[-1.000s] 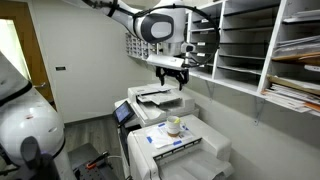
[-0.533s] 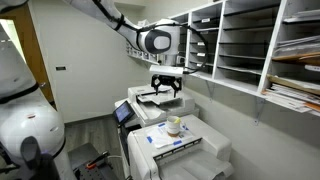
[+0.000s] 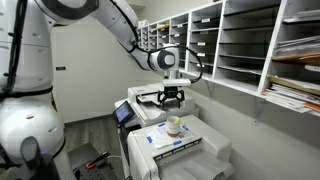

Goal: Take the marker out of the cup

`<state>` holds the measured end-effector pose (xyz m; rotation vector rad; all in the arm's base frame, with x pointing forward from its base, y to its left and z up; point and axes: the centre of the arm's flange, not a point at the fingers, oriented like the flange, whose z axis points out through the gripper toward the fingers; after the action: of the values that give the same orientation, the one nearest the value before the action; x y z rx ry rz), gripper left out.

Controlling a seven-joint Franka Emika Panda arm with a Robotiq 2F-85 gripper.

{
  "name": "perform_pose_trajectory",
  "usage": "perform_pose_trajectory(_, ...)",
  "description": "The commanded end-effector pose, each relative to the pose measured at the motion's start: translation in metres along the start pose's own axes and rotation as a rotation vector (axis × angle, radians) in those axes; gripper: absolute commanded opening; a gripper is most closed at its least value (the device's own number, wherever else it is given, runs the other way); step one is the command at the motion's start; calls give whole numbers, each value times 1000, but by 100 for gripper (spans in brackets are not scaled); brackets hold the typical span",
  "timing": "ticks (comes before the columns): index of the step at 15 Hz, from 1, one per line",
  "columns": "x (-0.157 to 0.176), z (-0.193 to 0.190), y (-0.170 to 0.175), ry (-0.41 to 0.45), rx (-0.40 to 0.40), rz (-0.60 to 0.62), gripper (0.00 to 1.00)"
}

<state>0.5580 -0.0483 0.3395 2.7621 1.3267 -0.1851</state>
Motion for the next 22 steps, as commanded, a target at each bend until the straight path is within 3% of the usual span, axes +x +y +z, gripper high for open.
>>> perform_pose_trajectory(1,7,6,4,-20,-10,-22,100)
perform_pose_trajectory(4,15,14,11,-39,-18,-41,100)
perform_pose_trajectory(5,-4,7,10,-18,-65,43,100)
perform_pose_trajectory(9,-52,0,44,77,-21,224,100)
perform_pose_trajectory(12,-44,11,45,34,-44,124,100)
perform_pose_trajectory(17,18,29,15,-3,-37,-7,100)
perform_pose_trajectory(22,59,52,3,-49,-115,-301,100)
